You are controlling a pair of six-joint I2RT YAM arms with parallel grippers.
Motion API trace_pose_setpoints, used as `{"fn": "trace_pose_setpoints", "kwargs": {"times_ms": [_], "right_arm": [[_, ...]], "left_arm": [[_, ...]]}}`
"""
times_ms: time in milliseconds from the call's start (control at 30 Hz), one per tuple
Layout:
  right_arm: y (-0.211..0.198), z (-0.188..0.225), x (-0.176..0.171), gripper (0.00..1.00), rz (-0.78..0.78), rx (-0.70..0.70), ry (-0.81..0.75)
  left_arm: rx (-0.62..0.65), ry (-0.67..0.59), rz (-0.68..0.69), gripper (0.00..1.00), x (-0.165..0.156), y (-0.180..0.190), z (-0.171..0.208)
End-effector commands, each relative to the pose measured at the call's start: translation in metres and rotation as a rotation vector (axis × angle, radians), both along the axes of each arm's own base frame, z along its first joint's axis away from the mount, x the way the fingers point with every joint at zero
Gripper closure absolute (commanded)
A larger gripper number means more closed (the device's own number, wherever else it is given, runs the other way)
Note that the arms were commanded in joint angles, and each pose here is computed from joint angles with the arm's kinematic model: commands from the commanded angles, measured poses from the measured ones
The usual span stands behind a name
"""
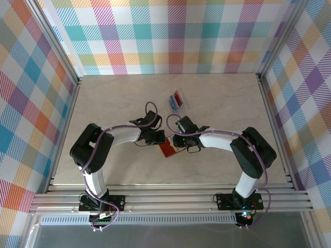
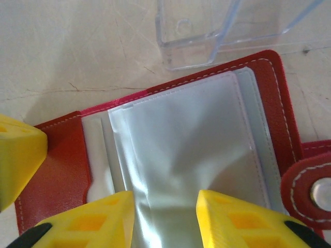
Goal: Put the credit cards into the card holder
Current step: Rotate the card holder at the bottom-center of the table.
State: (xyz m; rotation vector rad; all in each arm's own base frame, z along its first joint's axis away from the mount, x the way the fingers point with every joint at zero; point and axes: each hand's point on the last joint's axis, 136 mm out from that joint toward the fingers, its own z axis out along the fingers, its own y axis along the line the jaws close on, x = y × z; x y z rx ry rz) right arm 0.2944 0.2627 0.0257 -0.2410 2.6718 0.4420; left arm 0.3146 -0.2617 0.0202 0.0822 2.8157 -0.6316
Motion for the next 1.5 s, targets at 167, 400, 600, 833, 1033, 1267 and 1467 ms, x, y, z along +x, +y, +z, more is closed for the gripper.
{"fn": "trace_pose_setpoints", "kwargs": {"times_ms": [167,400,600,833,1033,1267,1467], "right_arm": [[-0.015,-0.048,-0.071,0.63,-0.058,0.036,0.192],[0.009,-0.031,-0.088,0.63,-0.063,0.113,0.154],[-0.002,-0.007,-0.072,0.60,-0.061,0.022,0.059],[0.000,0.026,-0.051,0.58,0.003,-0.018,-0.002],[0.008,0.036,-0.040,0.60,0.036,-0.011,-0.001],[0.012,0.043,-0.023,0.63,0.037,-0.033,-0.017],[0.022,0.040,-0.015,0.63,0.077,-0.053,-0.003]], "left_arm": [[0.210,0.043,0.005,0.86,-0.010,0.037,-0.034],[0.195,0.013,-0.003,0.83,0.001,0.030,-0.031],[0.146,-0.034,0.005,0.81,0.007,0.028,-0.012],[-0.078,-0.087,-0.020,0.75,-0.006,0.004,0.037],[-0.172,-0.056,-0.037,0.74,-0.020,-0.005,0.046],[-0.162,-0.013,-0.057,0.74,-0.040,-0.004,0.042],[-0.089,0.042,-0.081,0.74,-0.052,0.001,0.026]]}}
